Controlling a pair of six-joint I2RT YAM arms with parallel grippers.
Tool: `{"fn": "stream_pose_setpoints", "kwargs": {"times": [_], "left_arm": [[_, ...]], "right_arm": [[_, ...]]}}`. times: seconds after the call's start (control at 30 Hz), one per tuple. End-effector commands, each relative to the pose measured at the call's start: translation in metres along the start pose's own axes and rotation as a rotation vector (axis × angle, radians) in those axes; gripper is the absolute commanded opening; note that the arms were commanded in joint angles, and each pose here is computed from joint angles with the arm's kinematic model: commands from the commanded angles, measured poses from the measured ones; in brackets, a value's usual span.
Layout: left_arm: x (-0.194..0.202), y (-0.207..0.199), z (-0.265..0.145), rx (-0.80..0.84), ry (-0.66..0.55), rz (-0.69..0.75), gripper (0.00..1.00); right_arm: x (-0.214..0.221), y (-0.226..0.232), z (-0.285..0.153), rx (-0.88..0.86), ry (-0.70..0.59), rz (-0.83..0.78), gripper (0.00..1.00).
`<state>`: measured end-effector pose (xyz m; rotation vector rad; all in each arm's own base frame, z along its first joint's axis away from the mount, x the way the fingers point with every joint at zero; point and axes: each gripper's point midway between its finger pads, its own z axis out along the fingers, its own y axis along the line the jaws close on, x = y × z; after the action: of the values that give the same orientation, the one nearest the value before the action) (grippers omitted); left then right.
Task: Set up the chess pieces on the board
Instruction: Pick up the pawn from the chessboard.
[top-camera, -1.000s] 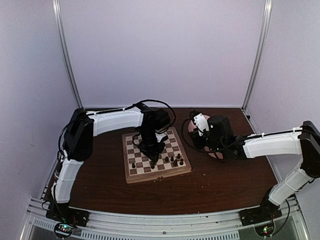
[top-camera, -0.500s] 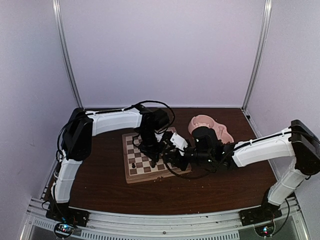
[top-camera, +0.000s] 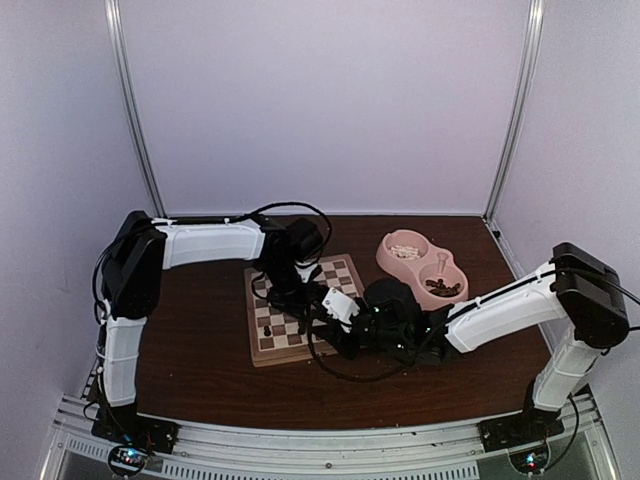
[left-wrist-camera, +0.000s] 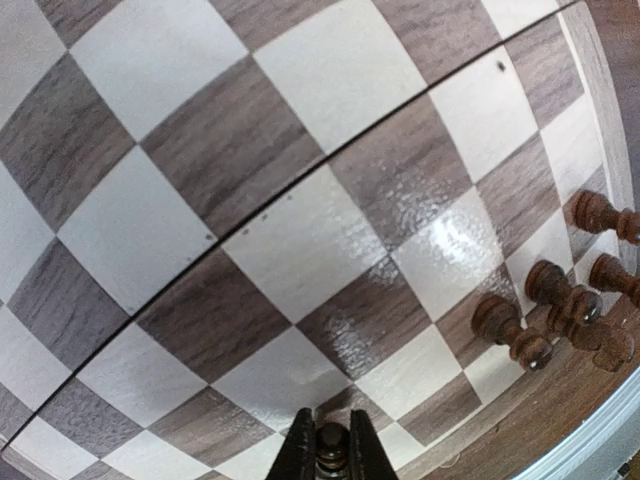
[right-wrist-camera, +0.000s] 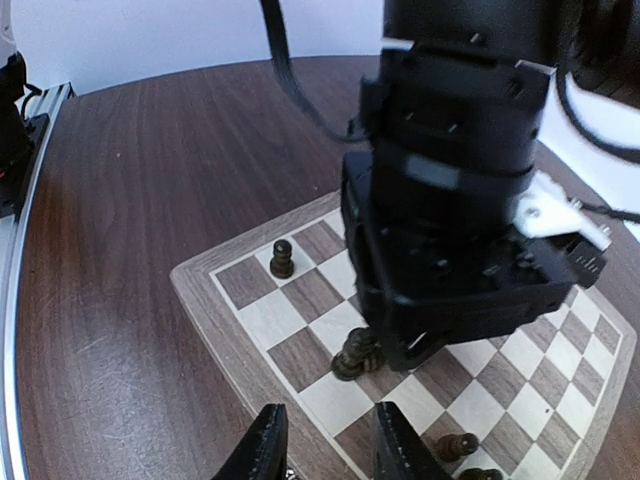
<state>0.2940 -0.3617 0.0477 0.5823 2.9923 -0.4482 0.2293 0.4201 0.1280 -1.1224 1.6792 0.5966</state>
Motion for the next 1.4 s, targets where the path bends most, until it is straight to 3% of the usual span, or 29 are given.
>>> {"fn": "stream_pose_setpoints", "kwargs": {"times": [0.0, 0.67, 0.97, 1.37], "left_arm": [[-0.024, -0.013, -0.019, 0.079, -0.124, -0.014, 0.05], [-0.040, -0.010, -0.039, 0.093, -0.320, -0.016, 0.05], [-0.052, -0.011, -0.071, 0.088, -0.462, 0.040, 0.05], [-0.016, 0.014, -0.096, 0.048, -0.632, 0.138, 0.05]], "right_arm": [[-0.003, 0.004, 0.012, 0.014, -0.012, 0.016, 0.31], [0.003, -0.010, 0.023, 0.092, 0.033, 0.034, 0.31], [-0.009, -0.020, 0.009, 0.124, -0.017, 0.050, 0.31], [-0.031, -0.045, -0.026, 0.182, -0.101, 0.069, 0.32]]}}
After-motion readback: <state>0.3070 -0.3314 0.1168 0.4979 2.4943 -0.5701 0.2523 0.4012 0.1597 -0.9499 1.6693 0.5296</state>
